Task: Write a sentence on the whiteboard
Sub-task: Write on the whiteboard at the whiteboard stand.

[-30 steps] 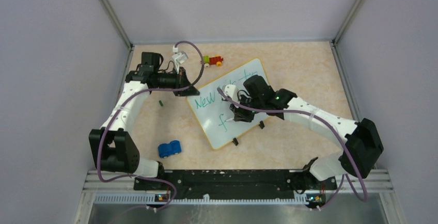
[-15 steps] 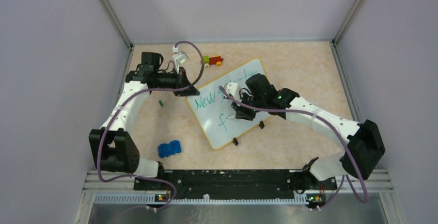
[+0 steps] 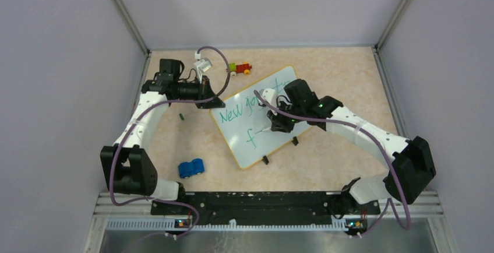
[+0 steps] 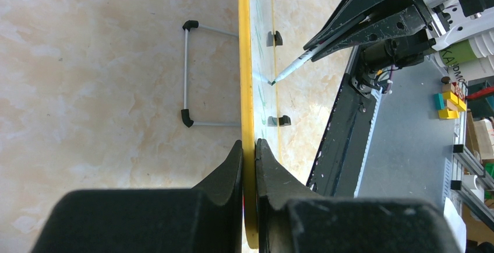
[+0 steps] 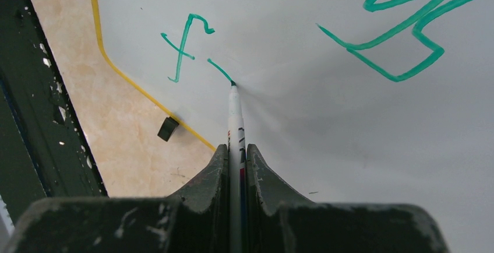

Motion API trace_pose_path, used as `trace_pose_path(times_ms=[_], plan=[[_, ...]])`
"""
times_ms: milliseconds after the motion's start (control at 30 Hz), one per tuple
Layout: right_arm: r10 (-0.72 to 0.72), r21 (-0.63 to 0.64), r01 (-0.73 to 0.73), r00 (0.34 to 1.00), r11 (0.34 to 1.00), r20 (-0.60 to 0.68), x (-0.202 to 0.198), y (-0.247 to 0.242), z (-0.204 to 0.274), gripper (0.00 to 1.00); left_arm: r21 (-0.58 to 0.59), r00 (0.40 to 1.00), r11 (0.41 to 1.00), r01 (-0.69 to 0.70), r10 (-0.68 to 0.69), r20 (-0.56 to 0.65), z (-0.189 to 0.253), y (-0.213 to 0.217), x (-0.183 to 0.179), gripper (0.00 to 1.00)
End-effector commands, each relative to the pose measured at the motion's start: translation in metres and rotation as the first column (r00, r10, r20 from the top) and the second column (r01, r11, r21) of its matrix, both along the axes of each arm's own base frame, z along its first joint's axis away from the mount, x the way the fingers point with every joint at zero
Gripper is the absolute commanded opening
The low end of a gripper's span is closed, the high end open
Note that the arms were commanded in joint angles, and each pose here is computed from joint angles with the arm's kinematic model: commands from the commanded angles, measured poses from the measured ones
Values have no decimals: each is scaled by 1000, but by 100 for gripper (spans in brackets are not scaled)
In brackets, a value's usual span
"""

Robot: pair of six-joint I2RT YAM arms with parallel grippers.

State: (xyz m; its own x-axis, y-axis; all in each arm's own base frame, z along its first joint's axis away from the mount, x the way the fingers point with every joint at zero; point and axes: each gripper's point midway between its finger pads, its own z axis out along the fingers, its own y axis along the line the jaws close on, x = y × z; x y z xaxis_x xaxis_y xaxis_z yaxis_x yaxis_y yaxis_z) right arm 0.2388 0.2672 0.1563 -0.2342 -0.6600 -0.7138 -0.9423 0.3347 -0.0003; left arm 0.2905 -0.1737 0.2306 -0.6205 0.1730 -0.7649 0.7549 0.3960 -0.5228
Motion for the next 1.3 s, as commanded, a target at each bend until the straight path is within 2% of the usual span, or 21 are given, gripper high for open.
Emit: trace_pose_path(times_ms=[0,367,733,1067,1267], plan=[[-7,32,5,998,999,70,16,4,17,0,31,999,999,32,-33,29,-11,-4,2,0],[60,5,-60,998,998,27,-8,17,-4,0,35,999,999,29,-30,34,-11,-3,1,0],[60,-44,-59,998,997,15,-18,3,-14,0,37,999,999,30,-31,37,-11,-3,1,0],[33,24,-36,993,999,115,0,8,40,0,32,999,999,32,-33,39,-9,-3,0,0],[40,57,-48,991,997,127,3,16,55,0,35,998,999,30,-32,45,-8,-3,0,0]])
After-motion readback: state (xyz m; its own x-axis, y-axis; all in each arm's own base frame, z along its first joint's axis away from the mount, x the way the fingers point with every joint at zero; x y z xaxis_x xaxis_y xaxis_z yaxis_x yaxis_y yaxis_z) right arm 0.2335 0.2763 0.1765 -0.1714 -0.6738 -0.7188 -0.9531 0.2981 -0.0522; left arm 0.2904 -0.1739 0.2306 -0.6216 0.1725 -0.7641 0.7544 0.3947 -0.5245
